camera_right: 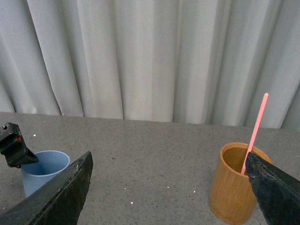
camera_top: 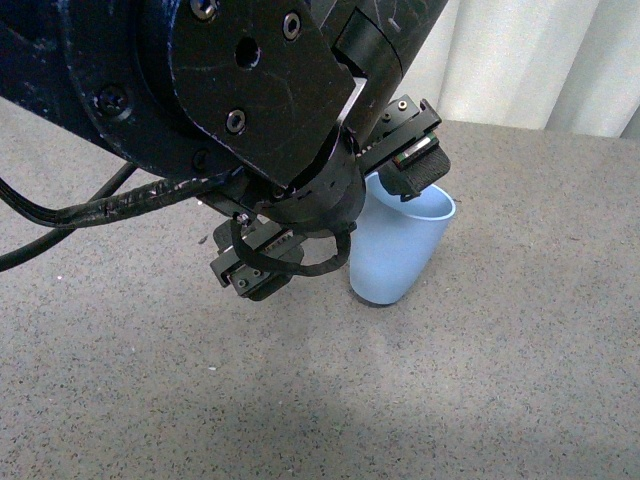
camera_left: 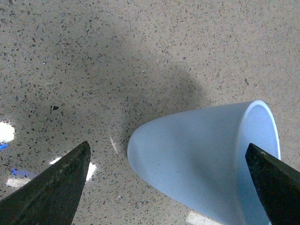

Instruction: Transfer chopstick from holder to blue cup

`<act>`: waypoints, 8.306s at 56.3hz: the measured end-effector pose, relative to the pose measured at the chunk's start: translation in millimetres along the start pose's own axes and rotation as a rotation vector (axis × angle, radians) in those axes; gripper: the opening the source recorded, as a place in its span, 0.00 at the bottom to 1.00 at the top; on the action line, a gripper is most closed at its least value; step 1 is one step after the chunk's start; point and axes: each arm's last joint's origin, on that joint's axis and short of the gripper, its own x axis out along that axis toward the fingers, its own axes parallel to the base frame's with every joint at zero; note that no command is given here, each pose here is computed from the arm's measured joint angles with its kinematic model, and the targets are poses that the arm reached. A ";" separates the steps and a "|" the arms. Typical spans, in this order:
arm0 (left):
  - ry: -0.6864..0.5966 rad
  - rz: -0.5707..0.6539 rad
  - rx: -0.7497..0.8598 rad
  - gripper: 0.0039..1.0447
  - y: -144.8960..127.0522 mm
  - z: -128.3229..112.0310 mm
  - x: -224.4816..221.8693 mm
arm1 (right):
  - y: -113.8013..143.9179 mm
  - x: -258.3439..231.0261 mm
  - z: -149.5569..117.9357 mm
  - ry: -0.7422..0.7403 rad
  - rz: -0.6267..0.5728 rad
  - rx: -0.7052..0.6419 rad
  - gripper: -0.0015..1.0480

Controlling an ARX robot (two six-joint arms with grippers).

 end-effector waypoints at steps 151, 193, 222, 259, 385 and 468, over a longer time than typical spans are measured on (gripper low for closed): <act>-0.339 -0.509 0.089 0.76 232.9 -6.0 -224.6 | 0.0 0.2 -0.5 0.006 -0.014 0.011 0.91; -0.334 -0.511 0.070 0.94 232.8 -5.9 -224.6 | -87.3 133.5 27.3 0.337 -0.369 0.049 0.91; -0.335 -0.511 0.070 0.94 232.8 -5.9 -224.6 | -136.6 173.0 15.6 0.463 -0.513 0.251 0.91; -0.334 -0.511 0.070 0.94 232.8 -5.9 -224.6 | -150.8 210.1 5.0 0.490 -0.476 0.250 0.91; -0.334 -0.511 0.070 0.94 232.8 -5.9 -224.6 | -142.7 242.7 -26.2 0.510 -0.402 0.274 0.04; -0.334 -0.511 0.070 0.94 232.8 -5.9 -224.6 | 75.0 209.1 78.7 0.108 0.125 0.291 0.03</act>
